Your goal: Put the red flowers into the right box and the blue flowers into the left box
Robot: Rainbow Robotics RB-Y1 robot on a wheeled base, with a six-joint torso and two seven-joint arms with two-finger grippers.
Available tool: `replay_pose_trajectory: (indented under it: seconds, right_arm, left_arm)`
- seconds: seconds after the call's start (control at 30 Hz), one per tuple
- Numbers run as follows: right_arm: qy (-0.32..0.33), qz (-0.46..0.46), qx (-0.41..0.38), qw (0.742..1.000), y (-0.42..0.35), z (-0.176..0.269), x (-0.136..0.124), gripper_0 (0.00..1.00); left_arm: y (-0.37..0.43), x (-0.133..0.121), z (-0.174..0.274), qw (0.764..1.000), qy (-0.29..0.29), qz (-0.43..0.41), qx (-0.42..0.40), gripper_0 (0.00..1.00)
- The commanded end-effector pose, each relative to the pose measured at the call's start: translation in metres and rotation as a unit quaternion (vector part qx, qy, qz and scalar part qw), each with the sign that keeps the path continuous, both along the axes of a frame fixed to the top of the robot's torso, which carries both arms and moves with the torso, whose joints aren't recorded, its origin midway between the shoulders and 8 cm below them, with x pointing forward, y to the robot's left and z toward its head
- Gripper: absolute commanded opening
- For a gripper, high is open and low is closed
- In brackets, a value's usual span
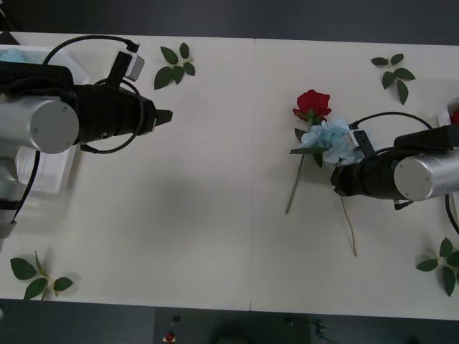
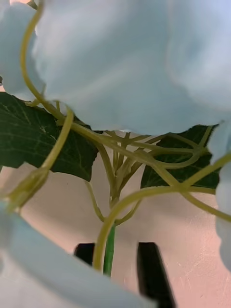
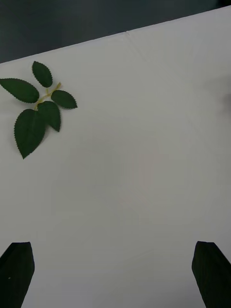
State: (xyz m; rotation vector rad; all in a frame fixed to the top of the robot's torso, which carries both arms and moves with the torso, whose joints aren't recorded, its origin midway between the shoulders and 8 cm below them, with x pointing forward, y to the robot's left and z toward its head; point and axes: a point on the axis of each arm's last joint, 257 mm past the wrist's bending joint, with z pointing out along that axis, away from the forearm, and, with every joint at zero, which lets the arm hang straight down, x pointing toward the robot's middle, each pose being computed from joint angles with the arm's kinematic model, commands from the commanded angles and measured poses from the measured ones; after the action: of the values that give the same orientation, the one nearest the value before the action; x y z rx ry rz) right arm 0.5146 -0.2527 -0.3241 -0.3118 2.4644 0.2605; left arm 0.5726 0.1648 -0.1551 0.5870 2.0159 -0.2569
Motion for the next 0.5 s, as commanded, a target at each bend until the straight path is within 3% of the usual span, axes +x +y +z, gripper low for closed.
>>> replay_pose_trajectory:
  seconds: [0.03,0.27,0.3,0.5]
  right_arm:
    - [-0.014,-0.009,0.020,1.000,0.012,0.019,0.013,0.00]
    - [-0.009,-0.010,0.038,0.999,0.018,0.020,0.011,0.00]
    - [-0.009,-0.010,0.051,0.999,0.021,0.025,0.011,0.00]
    - [0.000,0.007,0.154,0.988,0.027,0.075,0.005,0.00]
  left_arm:
    - [-0.016,0.004,0.001,1.000,-0.008,-0.013,-0.016,0.95]
    - [-0.056,-0.012,-0.021,0.997,0.004,-0.079,-0.027,0.96]
    - [-0.061,-0.014,-0.025,0.995,0.005,-0.092,-0.028,0.99]
    - [-0.076,-0.023,-0.052,0.988,-0.003,-0.156,-0.007,1.00]
